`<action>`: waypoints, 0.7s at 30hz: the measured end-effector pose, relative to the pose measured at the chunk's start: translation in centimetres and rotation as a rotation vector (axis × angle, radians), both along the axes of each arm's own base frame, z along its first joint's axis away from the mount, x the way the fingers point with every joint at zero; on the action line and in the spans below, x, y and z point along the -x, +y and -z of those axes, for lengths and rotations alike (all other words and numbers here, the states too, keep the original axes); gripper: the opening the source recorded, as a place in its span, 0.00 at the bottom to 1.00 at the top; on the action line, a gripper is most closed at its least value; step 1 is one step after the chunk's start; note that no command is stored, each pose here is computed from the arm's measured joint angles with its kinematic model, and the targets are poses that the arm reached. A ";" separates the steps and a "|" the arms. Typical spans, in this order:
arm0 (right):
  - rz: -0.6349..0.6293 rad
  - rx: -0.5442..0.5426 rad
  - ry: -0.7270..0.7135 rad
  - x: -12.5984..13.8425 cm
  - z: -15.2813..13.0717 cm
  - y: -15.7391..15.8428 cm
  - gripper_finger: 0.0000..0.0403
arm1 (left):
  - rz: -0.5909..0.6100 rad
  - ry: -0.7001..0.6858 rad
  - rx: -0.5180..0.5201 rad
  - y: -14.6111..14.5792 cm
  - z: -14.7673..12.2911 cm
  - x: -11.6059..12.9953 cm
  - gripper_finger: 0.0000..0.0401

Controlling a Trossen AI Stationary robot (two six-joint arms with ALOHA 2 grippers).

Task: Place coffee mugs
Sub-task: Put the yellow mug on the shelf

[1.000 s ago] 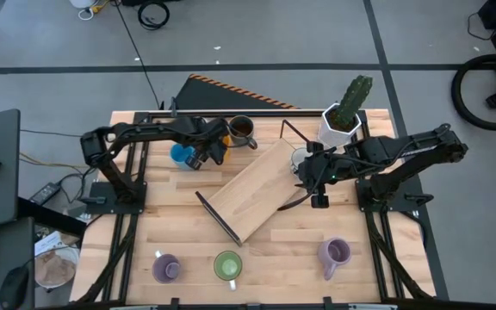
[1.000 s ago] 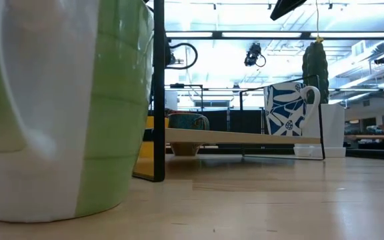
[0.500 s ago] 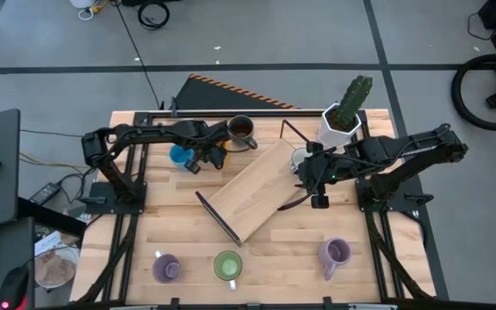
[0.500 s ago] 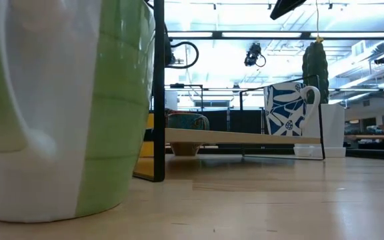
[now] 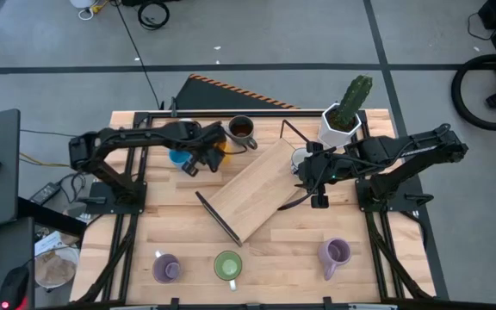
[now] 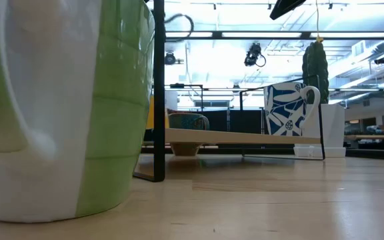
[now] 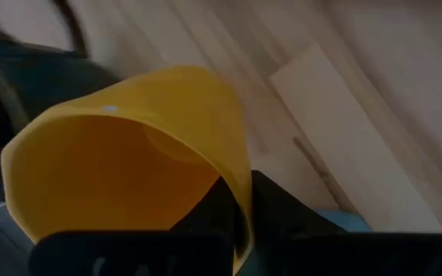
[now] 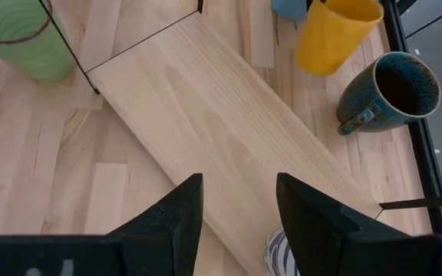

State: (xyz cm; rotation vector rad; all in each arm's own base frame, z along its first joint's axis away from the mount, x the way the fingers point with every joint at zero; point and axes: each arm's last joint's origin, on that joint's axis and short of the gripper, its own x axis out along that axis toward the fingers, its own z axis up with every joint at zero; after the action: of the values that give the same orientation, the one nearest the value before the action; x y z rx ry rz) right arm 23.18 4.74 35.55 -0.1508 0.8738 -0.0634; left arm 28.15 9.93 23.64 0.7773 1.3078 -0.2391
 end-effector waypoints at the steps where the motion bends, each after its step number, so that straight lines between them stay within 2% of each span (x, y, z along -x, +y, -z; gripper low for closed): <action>1: 0.001 -0.001 0.000 0.0 0.0 0.0 0.43 | -0.005 -0.018 0.005 -0.1 -0.3 0.1 0.06; 6: 0.009 -0.007 -0.001 0.0 0.0 0.0 0.43 | -0.028 -0.087 0.020 -0.9 -1.7 0.4 0.06; 9: 0.027 -0.022 -0.005 0.0 0.0 0.0 0.43 | -0.049 -0.153 0.039 -1.4 -3.5 -0.3 0.06; 16: 0.048 -0.049 -0.008 0.1 0.0 0.4 0.43 | -0.027 -0.365 0.091 -2.6 -9.1 -2.0 0.06; 21: 0.064 -0.015 -0.028 0.4 -0.1 1.3 0.43 | -0.048 -0.538 0.144 -2.6 -10.5 -3.2 0.06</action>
State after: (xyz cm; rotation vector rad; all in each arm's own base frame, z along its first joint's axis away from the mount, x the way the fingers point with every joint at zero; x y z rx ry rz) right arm 22.76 6.07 35.61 -0.1082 0.8511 -0.1182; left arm 31.38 7.36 34.14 0.6292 0.7903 -0.0741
